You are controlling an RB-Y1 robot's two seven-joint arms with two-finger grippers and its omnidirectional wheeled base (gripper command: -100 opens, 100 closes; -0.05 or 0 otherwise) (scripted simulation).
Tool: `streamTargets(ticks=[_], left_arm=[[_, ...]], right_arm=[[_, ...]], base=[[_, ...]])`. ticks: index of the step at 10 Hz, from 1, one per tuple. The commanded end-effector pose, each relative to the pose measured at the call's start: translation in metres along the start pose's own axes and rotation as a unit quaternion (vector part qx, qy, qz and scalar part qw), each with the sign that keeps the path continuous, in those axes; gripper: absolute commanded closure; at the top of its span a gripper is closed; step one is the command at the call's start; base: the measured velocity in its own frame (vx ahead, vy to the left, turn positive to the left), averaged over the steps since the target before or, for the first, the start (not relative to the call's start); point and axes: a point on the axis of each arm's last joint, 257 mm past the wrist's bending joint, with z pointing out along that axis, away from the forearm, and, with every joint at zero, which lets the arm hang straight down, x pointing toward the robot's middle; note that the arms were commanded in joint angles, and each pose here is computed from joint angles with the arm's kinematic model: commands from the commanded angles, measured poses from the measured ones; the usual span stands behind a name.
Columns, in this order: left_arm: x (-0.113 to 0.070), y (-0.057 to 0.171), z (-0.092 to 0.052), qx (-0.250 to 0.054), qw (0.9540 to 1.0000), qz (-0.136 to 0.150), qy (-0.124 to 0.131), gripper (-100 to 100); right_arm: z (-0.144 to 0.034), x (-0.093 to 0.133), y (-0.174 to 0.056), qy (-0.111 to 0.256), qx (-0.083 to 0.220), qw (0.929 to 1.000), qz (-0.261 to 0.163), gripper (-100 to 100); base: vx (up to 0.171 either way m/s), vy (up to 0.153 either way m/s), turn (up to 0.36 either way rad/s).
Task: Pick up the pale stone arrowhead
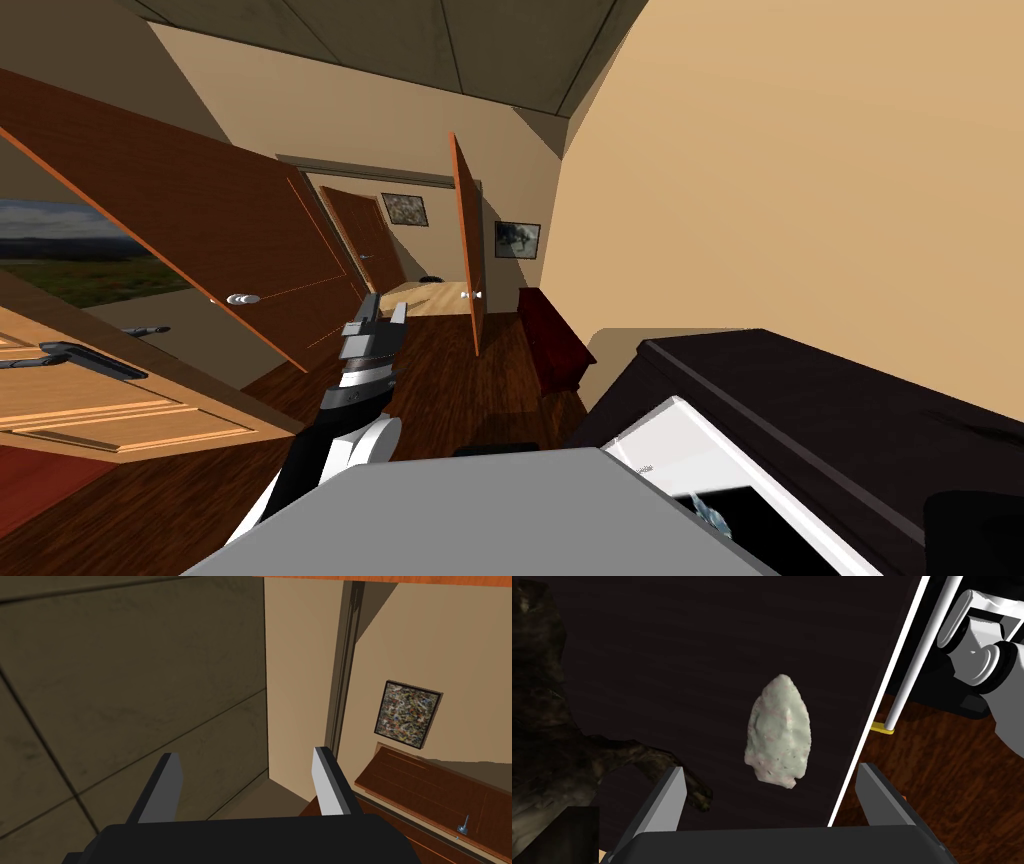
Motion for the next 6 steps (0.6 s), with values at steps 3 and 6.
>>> streamTargets(ticks=[3,6], left_arm=[[0.000,0.000,0.000,0.000,1.0000,0.000,0.000,0],[0.000,0.000,0.000,0.000,1.0000,0.000,0.000,0]], right_arm=[[-0.012,-0.017,-0.011,-0.016,0.011,0.9997,-0.015,-100],[0.003,-0.012,0.002,-0.021,-0.015,0.9996,-0.006,-100]], base=[[-0.178,0.079,-0.001],[-0.049,0.010,0.001]])
